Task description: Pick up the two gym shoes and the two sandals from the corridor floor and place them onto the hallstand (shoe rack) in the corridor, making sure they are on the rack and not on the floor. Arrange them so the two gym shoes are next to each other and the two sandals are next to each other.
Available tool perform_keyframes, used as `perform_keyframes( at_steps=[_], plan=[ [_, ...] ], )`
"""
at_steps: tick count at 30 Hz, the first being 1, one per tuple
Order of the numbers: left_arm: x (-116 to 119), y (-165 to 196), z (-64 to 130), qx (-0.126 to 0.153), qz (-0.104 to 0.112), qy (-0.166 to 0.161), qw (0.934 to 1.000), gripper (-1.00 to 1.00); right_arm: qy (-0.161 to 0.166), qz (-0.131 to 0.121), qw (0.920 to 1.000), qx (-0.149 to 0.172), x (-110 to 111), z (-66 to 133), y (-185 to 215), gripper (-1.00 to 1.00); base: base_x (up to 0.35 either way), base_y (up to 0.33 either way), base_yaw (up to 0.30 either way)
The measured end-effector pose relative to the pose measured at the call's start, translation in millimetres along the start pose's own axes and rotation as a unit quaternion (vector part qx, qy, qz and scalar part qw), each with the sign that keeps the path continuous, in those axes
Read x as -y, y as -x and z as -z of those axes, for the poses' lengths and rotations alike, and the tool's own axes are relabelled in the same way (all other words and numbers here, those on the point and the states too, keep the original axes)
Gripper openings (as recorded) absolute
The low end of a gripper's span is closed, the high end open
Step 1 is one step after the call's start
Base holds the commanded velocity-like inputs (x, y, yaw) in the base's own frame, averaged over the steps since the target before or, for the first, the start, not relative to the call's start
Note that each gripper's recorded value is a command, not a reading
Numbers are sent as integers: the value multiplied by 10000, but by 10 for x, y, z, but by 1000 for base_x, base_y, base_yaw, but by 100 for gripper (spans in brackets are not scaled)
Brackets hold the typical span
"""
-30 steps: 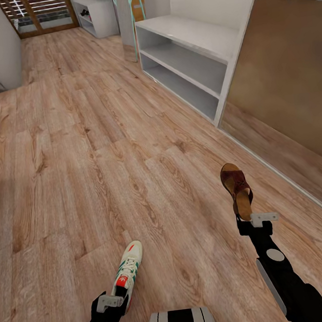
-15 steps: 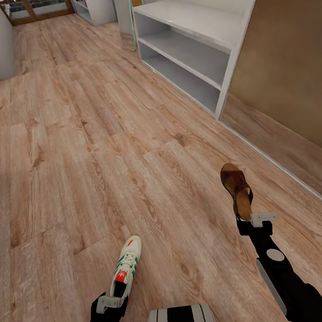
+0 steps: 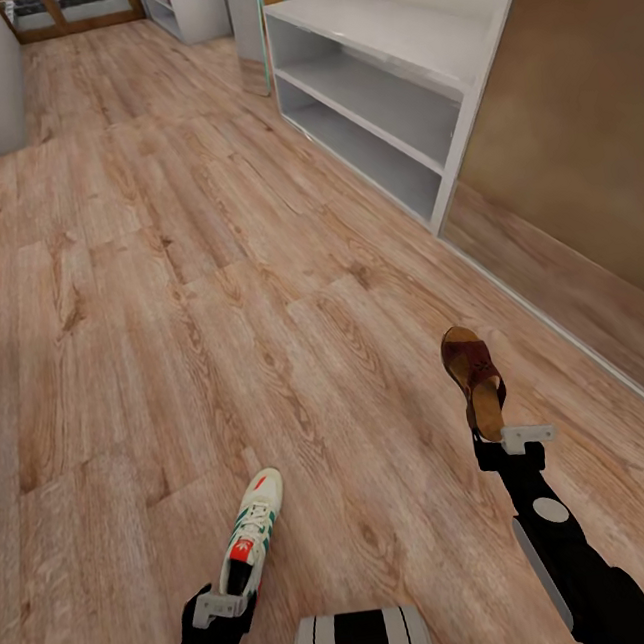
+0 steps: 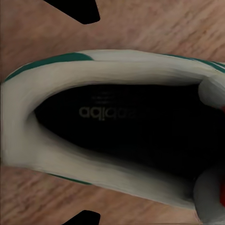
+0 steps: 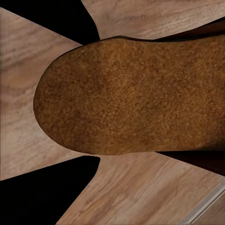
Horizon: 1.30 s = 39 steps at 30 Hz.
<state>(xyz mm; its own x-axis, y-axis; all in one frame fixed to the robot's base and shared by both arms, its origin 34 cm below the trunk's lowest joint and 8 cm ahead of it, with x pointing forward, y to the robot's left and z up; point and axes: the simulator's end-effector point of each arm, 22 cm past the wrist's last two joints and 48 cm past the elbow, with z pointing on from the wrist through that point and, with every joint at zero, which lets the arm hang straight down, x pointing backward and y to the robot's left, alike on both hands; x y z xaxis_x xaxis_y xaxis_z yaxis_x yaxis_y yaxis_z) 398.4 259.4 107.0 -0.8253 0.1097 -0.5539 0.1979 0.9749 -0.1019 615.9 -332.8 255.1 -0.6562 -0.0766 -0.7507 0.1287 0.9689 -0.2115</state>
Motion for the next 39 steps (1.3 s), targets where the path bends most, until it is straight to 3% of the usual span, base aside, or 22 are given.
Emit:
perform_keyframes(
  at_steps=[39],
  plan=[
    [12,-199,-18,-136,18,-16,9999,100,15,50,9998,-195,-34,-64,-237,-100,0,0,0]
  ],
)
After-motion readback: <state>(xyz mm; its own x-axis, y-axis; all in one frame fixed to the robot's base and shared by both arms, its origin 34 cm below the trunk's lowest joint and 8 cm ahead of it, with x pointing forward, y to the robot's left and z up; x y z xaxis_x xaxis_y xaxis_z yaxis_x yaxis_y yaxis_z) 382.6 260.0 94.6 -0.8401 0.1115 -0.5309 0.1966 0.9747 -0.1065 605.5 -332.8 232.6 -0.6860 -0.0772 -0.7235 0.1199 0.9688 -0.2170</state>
